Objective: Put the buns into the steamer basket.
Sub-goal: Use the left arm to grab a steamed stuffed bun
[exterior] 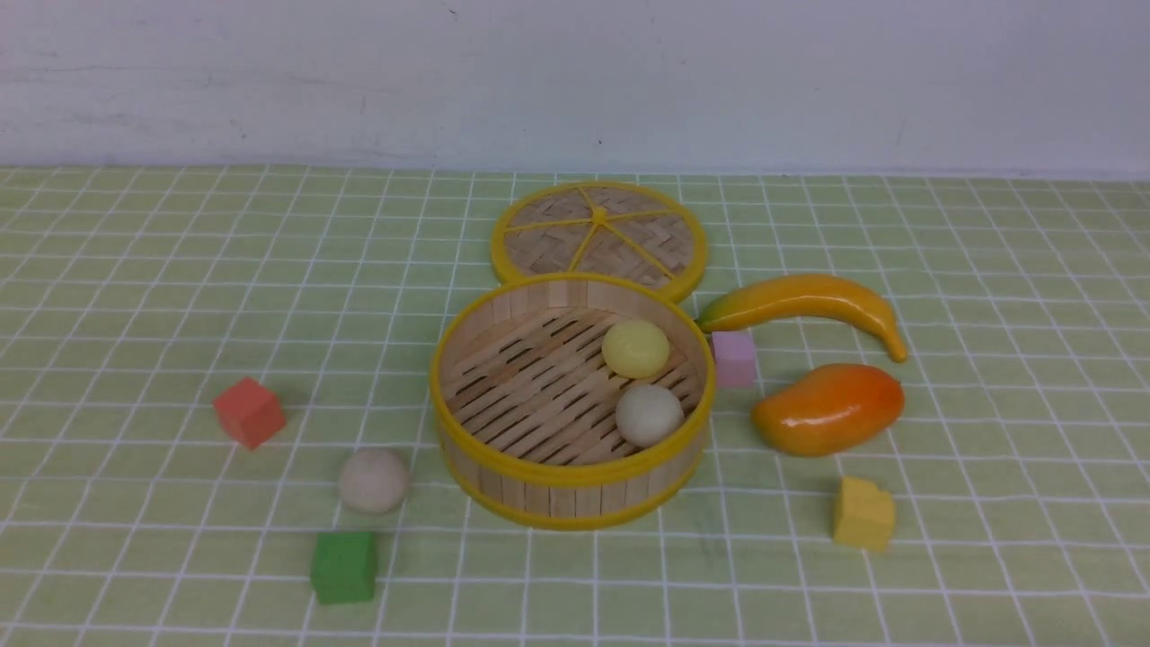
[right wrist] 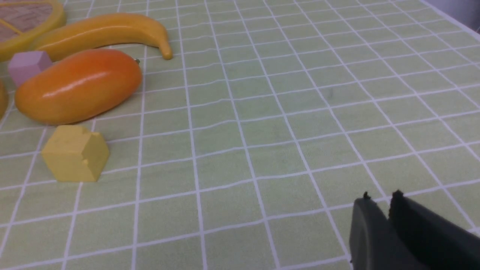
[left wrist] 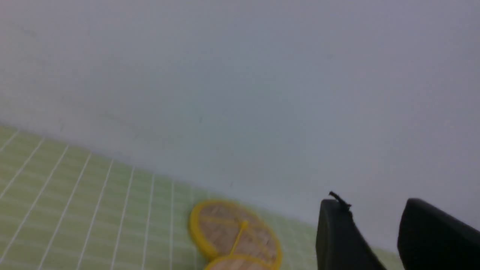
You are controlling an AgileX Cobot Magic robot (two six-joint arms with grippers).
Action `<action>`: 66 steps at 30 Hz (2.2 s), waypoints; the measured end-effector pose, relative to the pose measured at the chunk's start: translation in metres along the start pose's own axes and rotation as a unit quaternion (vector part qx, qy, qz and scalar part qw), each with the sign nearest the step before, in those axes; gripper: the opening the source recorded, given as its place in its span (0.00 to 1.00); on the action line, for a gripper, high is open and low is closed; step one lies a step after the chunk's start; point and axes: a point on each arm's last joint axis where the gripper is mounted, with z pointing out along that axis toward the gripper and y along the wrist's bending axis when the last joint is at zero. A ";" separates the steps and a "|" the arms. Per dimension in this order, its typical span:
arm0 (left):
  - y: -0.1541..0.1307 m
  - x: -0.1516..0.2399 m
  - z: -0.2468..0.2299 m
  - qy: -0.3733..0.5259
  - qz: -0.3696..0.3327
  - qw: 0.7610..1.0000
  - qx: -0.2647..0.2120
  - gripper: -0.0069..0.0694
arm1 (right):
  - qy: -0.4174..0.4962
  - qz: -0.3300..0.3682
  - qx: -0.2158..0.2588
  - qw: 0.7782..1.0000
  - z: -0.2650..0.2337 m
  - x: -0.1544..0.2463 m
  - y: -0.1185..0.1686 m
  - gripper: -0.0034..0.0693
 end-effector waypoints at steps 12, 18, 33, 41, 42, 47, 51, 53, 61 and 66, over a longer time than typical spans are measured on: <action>0.027 0.051 0.097 0.187 -0.006 0.978 -0.090 0.40 | 0.000 0.000 0.000 1.000 0.000 0.000 0.000 0.18; 0.047 0.089 0.143 0.333 -0.015 0.930 -0.156 0.40 | 0.000 0.000 0.000 1.000 0.000 0.000 0.000 0.19; 0.045 0.162 0.251 0.560 0.147 0.806 -0.121 0.40 | 0.000 0.000 0.000 1.000 0.000 0.000 0.000 0.21; 0.065 0.190 0.271 0.571 0.176 0.790 -0.140 0.40 | 0.000 0.000 0.000 1.000 0.000 0.000 0.000 0.22; 0.067 0.192 0.272 0.570 0.181 0.789 -0.142 0.40 | 0.000 0.000 0.000 1.000 0.000 0.000 0.000 0.23; 0.073 0.199 0.280 0.559 0.197 0.793 -0.141 0.40 | 0.000 0.000 0.000 1.000 0.000 0.000 0.000 0.24; 0.074 0.202 0.282 0.558 0.197 0.794 -0.141 0.40 | 0.000 0.000 0.000 1.000 0.000 0.000 0.000 0.24; 0.075 0.204 0.282 0.559 0.197 0.793 -0.141 0.40 | 0.000 0.000 0.000 1.000 0.000 0.000 0.000 0.25; 0.080 0.214 0.285 0.572 0.188 0.786 -0.145 0.33 | 0.000 0.000 0.000 1.000 0.000 0.000 0.000 0.26; 0.080 0.216 0.283 0.582 0.180 0.779 -0.147 0.09 | 0.000 0.000 0.000 1.000 0.000 0.000 0.000 0.27</action>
